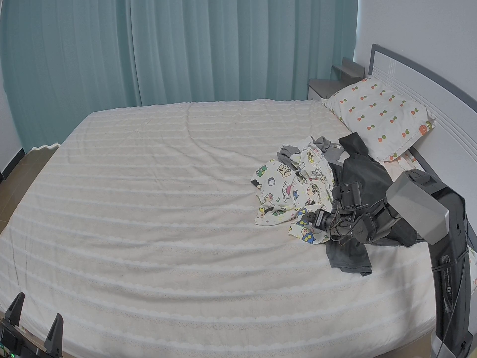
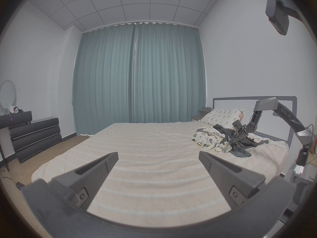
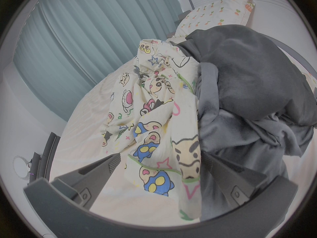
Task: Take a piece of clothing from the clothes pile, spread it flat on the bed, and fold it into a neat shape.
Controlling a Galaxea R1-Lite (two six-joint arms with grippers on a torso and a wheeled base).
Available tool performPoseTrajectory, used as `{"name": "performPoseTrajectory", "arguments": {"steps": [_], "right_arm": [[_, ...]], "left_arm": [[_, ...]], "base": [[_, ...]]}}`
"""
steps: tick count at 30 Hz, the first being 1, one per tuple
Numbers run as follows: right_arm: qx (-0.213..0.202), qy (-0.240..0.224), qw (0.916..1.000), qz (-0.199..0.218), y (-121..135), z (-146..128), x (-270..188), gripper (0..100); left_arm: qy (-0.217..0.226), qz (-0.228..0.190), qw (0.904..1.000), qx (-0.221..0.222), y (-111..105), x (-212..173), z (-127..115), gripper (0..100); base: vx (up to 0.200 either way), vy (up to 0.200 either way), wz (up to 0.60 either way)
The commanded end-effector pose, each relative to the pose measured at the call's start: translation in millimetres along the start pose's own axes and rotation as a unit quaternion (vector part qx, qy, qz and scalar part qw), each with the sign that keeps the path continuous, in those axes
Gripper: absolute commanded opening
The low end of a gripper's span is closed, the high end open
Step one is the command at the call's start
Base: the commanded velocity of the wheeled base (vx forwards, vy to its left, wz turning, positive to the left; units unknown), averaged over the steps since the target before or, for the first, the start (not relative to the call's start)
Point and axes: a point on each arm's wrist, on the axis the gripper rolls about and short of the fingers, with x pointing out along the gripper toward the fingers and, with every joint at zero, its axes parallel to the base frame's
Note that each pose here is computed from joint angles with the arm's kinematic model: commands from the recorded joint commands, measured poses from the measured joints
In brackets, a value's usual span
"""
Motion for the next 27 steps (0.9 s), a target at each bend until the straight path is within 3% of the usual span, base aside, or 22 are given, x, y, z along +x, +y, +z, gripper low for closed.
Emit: {"name": "performPoseTrajectory", "arguments": {"steps": [1,3,4,13,19,23,27], "right_arm": [[-0.001,0.002,1.0,-0.004,6.5,1.6,15.1,100],[0.0,0.002,1.0,-0.007,12.0,1.0,18.5,100],[-0.002,0.006,0.9999,-0.008,13.1,-0.1,18.9,0],[-0.003,0.033,0.9993,-0.016,20.5,-7.1,11.8,0],[0.07,0.031,0.997,0.008,27.5,8.2,-14.4,0],[0.071,0.056,0.9957,0.022,25.8,6.2,-34.3,0],[0.063,0.072,0.9954,0.007,11.0,2.0,-43.1,0]], "left_arm": [[0.0,0.0,1.0,0.0,0.0,0.0,-5.3,100],[0.0,0.0,1.0,0.0,-0.1,0.0,-5.3,100],[0.0,0.0,1.0,0.0,0.0,0.0,-5.3,100],[0.0,0.0,1.0,0.0,0.0,0.0,-5.3,100],[0.0,0.0,1.0,0.0,-0.1,0.0,-5.3,100],[0.0,0.0,1.0,0.0,0.0,0.0,-5.3,100],[0.0,0.001,1.0,0.0,0.0,0.0,-5.3,100]], "base": [[0.0,0.0,0.0],[0.0,0.0,0.0],[0.0,0.0,0.0],[0.0,0.0,0.0],[0.0,0.0,0.0],[0.0,0.0,0.0],[0.0,0.0,0.0]]}}
